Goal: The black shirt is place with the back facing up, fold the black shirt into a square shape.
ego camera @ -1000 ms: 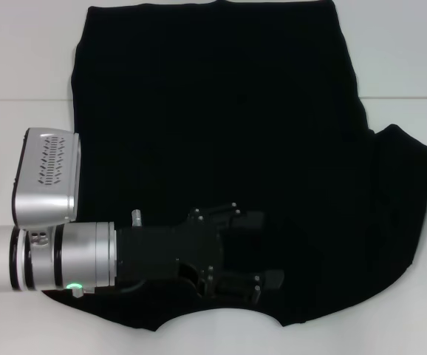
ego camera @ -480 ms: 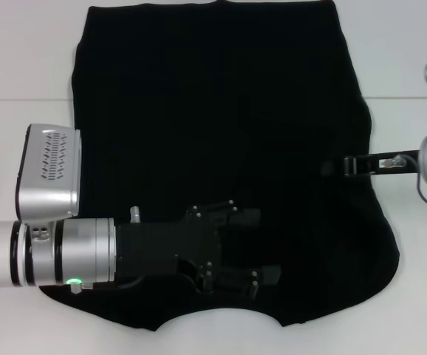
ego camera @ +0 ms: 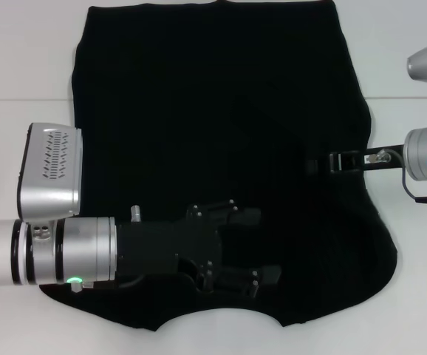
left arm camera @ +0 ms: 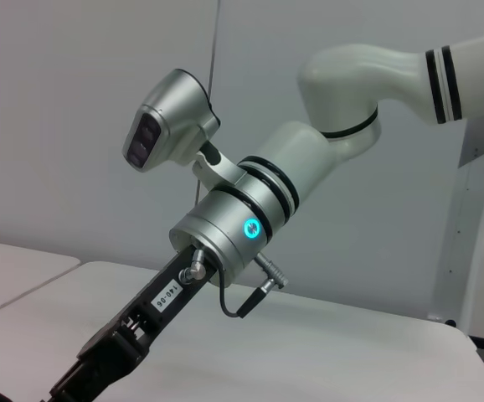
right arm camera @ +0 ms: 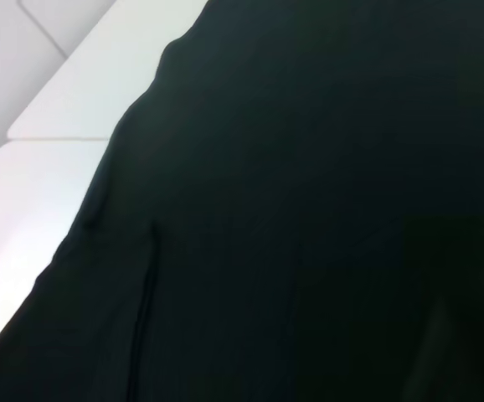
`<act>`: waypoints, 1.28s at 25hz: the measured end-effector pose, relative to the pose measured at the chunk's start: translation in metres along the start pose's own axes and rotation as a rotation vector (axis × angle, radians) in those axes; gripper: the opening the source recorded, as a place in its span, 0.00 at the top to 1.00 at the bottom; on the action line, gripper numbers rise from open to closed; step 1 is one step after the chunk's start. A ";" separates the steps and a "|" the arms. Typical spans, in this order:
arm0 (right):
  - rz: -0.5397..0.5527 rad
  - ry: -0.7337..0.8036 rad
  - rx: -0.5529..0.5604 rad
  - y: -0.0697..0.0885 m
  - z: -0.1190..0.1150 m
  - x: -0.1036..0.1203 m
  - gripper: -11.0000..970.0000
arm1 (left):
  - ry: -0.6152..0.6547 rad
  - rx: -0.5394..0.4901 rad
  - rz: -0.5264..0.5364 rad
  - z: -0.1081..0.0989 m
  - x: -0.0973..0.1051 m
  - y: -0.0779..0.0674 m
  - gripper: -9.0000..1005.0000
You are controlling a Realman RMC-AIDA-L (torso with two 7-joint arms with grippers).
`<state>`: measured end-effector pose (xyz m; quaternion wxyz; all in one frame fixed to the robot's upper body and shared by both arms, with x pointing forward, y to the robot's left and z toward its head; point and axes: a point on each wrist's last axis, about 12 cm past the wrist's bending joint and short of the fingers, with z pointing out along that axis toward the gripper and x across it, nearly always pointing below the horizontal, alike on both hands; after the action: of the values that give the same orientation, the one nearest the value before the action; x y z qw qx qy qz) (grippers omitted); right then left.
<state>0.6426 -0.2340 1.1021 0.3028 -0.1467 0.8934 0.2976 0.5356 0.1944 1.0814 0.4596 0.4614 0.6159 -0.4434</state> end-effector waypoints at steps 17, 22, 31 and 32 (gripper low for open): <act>-0.077 -0.126 -0.218 0.006 -0.022 0.021 0.38 | -0.009 -0.158 -0.232 -0.047 0.005 0.011 0.14; -0.113 -0.183 -0.275 0.016 -0.011 0.042 0.38 | 0.078 -0.269 -0.314 -0.088 0.014 0.006 0.15; -0.089 -0.196 -0.280 0.019 -0.004 0.042 0.38 | 0.182 -0.489 -0.543 -0.152 0.028 0.000 0.15; -0.089 -0.196 -0.280 0.019 -0.004 0.042 0.38 | 0.186 -0.508 -0.568 -0.156 0.030 0.000 0.15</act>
<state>0.5996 -0.2247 1.0866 0.3777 -0.1973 0.8020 0.4185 0.5064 0.3508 1.0811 0.3603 0.1823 0.8483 -0.3426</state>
